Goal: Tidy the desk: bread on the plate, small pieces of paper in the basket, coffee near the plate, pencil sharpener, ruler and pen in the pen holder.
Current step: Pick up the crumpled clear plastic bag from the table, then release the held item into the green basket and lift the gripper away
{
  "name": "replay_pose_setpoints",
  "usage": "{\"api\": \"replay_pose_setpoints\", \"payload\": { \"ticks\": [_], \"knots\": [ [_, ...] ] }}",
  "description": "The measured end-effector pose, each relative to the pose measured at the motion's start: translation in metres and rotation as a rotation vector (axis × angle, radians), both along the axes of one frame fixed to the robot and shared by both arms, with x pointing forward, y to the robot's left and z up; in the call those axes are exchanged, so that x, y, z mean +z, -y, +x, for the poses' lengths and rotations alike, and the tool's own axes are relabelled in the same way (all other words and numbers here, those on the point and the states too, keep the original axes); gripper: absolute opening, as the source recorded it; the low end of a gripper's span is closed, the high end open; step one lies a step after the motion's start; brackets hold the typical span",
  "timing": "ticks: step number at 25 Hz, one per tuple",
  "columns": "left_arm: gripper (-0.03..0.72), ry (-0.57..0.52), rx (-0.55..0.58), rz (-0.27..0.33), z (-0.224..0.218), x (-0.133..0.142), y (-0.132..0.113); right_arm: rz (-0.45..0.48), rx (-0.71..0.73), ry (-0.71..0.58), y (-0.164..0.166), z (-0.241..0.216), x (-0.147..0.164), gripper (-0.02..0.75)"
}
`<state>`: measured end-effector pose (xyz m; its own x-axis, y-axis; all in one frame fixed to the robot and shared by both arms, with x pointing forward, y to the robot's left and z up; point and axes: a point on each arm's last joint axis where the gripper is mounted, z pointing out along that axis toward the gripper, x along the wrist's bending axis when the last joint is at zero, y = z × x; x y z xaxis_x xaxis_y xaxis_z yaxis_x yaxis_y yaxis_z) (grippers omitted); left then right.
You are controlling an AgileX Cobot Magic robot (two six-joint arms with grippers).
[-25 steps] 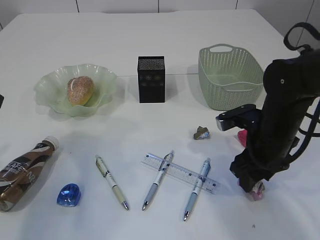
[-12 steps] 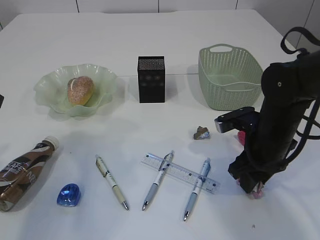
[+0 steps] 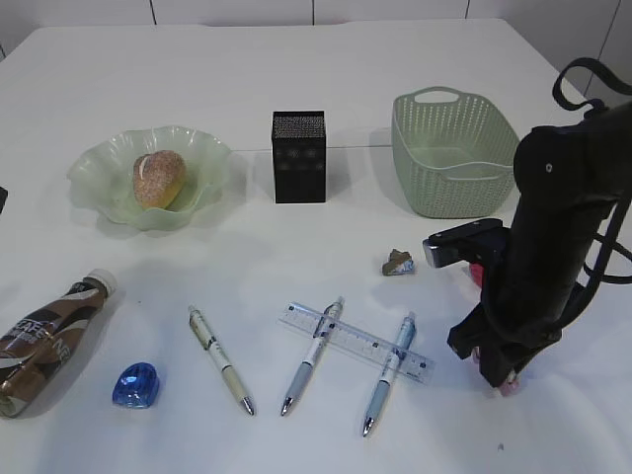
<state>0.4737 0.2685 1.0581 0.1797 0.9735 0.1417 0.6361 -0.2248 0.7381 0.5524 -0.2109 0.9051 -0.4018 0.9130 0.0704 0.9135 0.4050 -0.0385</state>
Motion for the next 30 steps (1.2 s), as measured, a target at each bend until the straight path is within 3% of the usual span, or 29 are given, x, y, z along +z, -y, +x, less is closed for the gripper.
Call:
{"api": "replay_pose_setpoints", "payload": {
  "ticks": [12,13,18,20,21,23,27,28,30],
  "knots": [
    [0.52,0.0,0.0,0.0,0.0,0.0,0.0,0.055,-0.039,-0.176,-0.009,-0.002,0.022,0.16],
    [0.52,0.0,0.0,0.0,0.0,0.0,0.0,0.124,-0.065,-0.148,-0.018,0.012,0.044,0.16],
    [0.52,0.0,0.0,0.0,0.0,0.0,0.0,0.172,-0.09,-0.024,-0.027,0.04,0.08,0.16],
    [0.52,0.0,0.0,0.0,0.0,0.0,0.0,0.172,-0.09,-0.024,-0.027,0.04,0.08,0.16],
    [0.52,0.0,0.0,0.0,0.0,0.0,0.0,0.205,-0.112,0.075,-0.031,0.056,0.109,0.159],
    [0.52,0.0,0.0,0.0,0.0,0.0,0.0,0.217,-0.112,0.136,-0.032,0.064,0.127,0.158],
    [0.52,0.0,0.0,0.0,0.0,0.0,0.0,0.214,-0.116,0.181,-0.032,0.069,0.139,0.158],
    [0.52,0.0,0.0,0.0,0.0,0.0,0.0,0.176,-0.139,0.297,-0.028,0.08,0.167,0.157],
    [0.52,0.0,0.0,0.0,0.0,0.0,0.0,0.135,-0.15,0.37,-0.025,0.09,0.181,0.157]
  ]
}}
